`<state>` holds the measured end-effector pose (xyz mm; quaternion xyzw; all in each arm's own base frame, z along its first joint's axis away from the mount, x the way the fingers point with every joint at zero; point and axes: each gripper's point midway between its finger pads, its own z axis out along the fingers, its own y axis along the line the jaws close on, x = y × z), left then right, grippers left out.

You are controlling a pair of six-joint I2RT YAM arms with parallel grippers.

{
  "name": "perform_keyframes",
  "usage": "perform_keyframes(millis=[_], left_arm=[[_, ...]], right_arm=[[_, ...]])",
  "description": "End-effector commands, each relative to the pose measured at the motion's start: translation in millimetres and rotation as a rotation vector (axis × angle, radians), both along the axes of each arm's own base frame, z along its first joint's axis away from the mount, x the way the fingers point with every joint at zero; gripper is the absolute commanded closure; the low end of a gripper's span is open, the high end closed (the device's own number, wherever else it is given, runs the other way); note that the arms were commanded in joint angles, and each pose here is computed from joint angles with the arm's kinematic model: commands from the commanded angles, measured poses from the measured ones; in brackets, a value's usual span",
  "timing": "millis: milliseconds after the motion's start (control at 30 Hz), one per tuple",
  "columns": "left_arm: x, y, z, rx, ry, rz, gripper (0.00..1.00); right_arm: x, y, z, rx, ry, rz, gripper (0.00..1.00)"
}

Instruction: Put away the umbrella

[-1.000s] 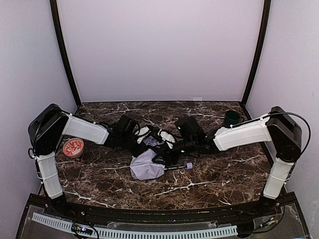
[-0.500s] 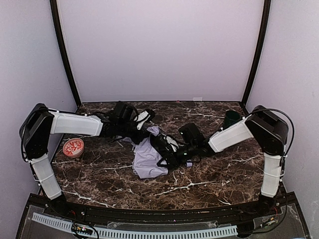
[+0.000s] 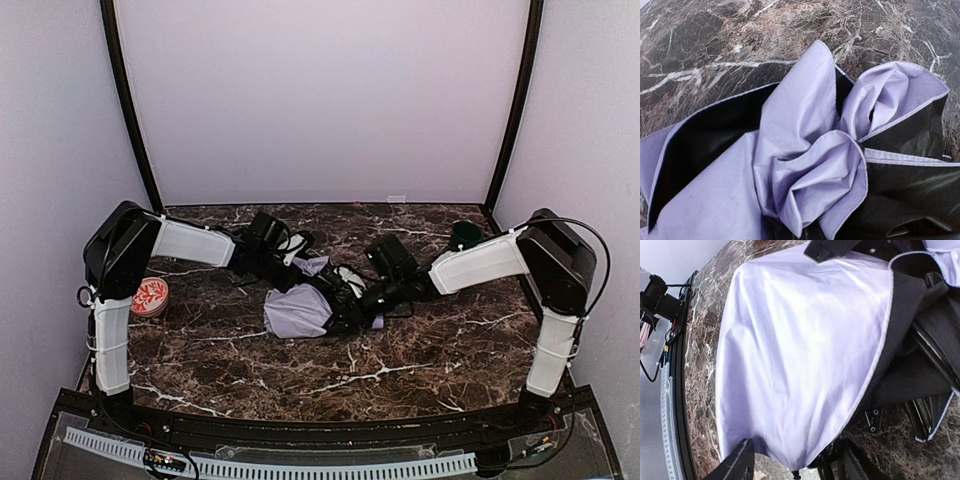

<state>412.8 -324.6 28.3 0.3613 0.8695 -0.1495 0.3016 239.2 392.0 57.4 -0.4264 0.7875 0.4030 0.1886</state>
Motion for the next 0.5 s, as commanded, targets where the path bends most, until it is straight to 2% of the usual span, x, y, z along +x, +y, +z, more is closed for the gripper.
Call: perform_keyframes(millis=[0,200,333,467], left_arm=[[-14.3,26.9,-27.2,0.096,0.066,0.041,1.00],[-15.9,30.5,-29.7,0.118,0.049,0.025,1.00],[-15.3,30.5,-28.3,0.117,0.046,0.024,1.00],[-15.6,29.2,-26.7,0.111,0.046,0.018,1.00]], right_arm=[[-0.2,-3.6,36.7,-0.039,-0.092,0.046,0.41],[11.4,-35.5,35.8,-0.192,-0.308,0.040,0.37],[3.5,-45.0,28.2,-0.256,-0.438,0.144,0.29],[3.5,-41.8,5.4,-0.309,-0.522,0.213,0.28]])
